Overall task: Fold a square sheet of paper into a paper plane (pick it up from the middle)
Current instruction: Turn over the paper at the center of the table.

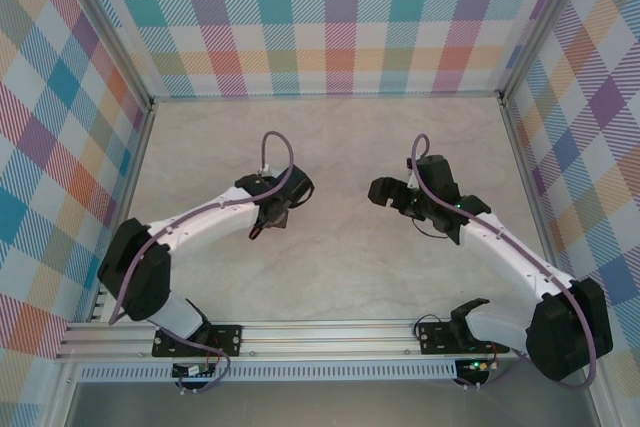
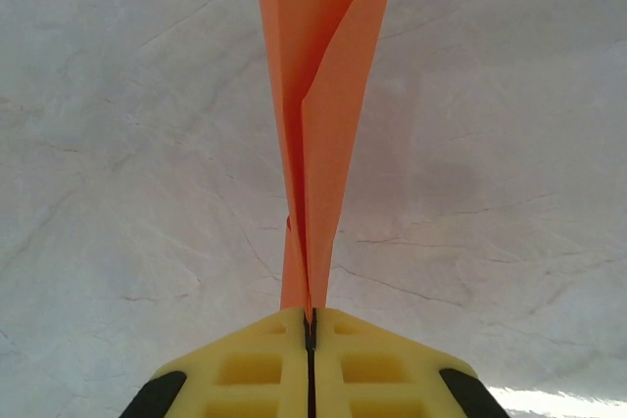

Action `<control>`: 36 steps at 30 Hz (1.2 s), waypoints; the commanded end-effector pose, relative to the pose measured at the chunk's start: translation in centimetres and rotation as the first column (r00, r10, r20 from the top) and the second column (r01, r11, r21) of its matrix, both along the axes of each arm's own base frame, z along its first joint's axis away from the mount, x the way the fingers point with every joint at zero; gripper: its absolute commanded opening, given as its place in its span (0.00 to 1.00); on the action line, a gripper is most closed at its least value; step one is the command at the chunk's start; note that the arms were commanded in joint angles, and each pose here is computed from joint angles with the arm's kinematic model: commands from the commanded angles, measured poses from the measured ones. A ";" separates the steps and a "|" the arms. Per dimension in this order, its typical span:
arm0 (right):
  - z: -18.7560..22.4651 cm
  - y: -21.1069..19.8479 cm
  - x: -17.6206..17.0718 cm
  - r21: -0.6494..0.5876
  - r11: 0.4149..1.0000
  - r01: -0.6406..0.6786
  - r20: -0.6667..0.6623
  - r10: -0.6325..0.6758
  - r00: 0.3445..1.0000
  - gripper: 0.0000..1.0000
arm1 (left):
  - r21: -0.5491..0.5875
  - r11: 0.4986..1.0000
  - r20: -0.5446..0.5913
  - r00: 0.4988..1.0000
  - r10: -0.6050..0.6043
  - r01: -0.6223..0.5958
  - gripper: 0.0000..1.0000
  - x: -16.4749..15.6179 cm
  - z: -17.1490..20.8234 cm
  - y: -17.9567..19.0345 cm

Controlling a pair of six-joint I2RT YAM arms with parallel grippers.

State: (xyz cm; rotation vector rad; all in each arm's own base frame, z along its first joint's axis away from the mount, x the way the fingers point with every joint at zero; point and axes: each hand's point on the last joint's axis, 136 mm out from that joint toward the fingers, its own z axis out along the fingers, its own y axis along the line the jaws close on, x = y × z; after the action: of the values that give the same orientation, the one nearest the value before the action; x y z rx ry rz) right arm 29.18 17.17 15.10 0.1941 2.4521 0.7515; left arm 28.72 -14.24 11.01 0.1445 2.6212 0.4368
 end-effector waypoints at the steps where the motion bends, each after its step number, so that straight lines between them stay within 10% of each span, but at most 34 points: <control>1: -0.7 -1.3 -0.6 -0.036 0.998 0.043 -0.010 -0.043 0.999 0.89 | 0.074 0.997 0.018 1.000 0.021 -0.023 0.08 0.4 -0.6 -0.4; 10: -3.4 -2.9 -2.3 -0.103 0.990 0.092 -0.104 -0.102 0.989 0.90 | 0.162 0.986 0.003 0.999 0.040 -0.040 0.14 0.7 -3.7 -6.2; 19: -4.1 -3.8 -4.5 -0.116 0.989 0.091 -0.152 -0.109 0.982 0.90 | -0.177 0.983 -0.081 0.996 0.033 -0.047 0.43 -0.5 -4.3 -13.6; 36: -2.7 0.3 -5.3 -0.078 0.995 -0.068 -0.154 0.055 0.987 0.83 | -0.521 0.851 -0.012 0.998 0.069 -0.065 0.78 -0.2 1.4 -9.6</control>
State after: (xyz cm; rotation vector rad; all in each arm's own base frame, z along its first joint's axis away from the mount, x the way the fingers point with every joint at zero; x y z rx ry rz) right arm 23.43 15.64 11.00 0.2242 2.6461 0.6595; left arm 28.56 -24.46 12.17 -0.1118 2.6513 -0.1769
